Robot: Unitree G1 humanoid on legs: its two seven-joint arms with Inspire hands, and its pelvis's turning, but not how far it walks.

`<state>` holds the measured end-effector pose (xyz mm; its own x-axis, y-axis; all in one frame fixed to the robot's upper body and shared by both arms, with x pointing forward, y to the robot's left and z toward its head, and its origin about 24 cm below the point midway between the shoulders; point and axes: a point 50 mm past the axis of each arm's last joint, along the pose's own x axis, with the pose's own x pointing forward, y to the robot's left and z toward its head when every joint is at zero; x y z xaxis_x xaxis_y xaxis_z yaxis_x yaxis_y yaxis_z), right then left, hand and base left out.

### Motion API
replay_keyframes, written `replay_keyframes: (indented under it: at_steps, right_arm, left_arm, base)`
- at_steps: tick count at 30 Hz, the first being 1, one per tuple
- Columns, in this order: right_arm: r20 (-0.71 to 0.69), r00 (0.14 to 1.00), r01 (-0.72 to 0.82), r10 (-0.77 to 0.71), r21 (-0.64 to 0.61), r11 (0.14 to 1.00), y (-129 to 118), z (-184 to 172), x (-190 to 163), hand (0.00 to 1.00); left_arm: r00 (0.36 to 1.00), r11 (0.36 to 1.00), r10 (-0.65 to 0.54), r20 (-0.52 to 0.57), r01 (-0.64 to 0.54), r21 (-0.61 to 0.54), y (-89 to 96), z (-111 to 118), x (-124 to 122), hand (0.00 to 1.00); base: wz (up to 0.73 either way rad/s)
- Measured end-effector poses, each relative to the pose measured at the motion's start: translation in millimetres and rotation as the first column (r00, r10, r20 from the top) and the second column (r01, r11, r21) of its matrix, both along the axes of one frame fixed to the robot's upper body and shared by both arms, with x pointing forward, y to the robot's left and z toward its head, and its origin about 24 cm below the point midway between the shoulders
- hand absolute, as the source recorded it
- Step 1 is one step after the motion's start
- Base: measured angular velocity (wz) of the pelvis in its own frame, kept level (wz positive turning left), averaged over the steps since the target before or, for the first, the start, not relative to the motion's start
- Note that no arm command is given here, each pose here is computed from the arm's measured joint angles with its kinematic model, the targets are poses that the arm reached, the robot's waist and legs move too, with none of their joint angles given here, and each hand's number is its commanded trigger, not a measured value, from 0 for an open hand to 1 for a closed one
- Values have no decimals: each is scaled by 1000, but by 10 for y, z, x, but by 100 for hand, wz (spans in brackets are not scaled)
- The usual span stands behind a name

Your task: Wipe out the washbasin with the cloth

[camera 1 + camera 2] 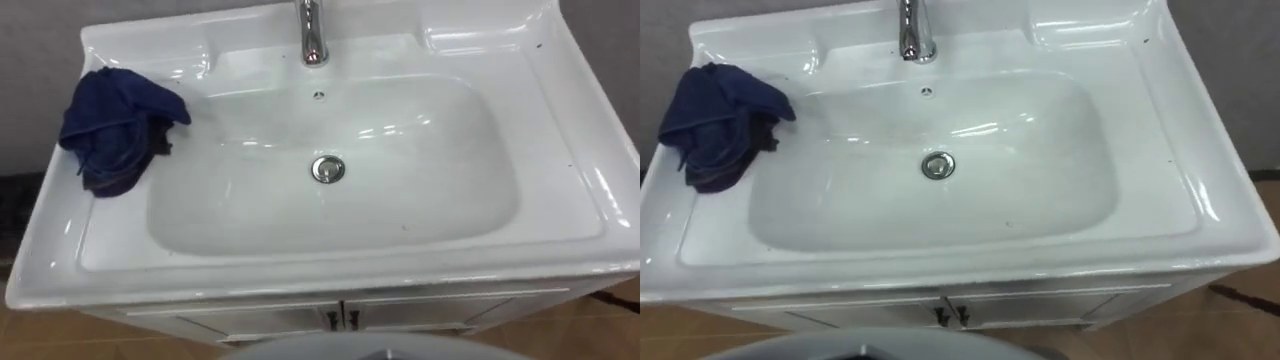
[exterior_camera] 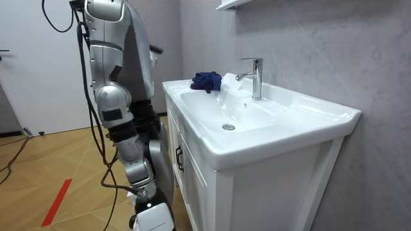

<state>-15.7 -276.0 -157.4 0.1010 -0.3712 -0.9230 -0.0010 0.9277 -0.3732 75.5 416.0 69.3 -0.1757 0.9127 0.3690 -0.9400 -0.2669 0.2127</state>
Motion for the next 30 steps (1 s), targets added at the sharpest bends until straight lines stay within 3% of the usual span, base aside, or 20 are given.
replay_keyframes:
  at_steps: [4, 8, 13, 18, 20, 26, 30]
  right_arm:
    - [10, 999, -42, 42, 2, 999, 26, -4, 73, 0]
    - [12, 999, -42, 42, 3, 999, 33, -5, 96, 0]
    - [-10, 999, -46, 46, 15, 999, 76, -23, 88, 0]
    - [-10, 1000, -15, 15, 21, 1000, 79, -27, 86, 0]
    - [-4, 1000, -6, 6, 29, 1000, 92, -33, 111, 0]
    - [-36, 999, -33, 36, 77, 996, 163, -66, 122, 0]
    - [-81, 996, -21, 31, 121, 992, 171, -80, 81, 0]
  left_arm:
    - [991, 969, 130, -35, -135, -205, -45, -426, -406, 0]
    - [977, 916, 200, -78, -214, -338, -173, -724, -666, 0]
    - [927, 757, 300, -224, -374, -536, -527, -1267, -1090, 0]
    - [875, 620, 353, -332, -484, -617, -764, -1528, -1385, 0]
    - [859, 584, 328, -393, -511, -631, -874, -1607, -1493, 0]
    - [848, 506, 97, -522, -493, -707, -1174, -1847, -1619, 0]
    - [822, 397, -82, -564, -492, -775, -1348, -1989, -1757, 0]
  base:
    - [7]
    - [22]
    - [14]
    - [7]
    - [5]
    - [9]
    - [0]
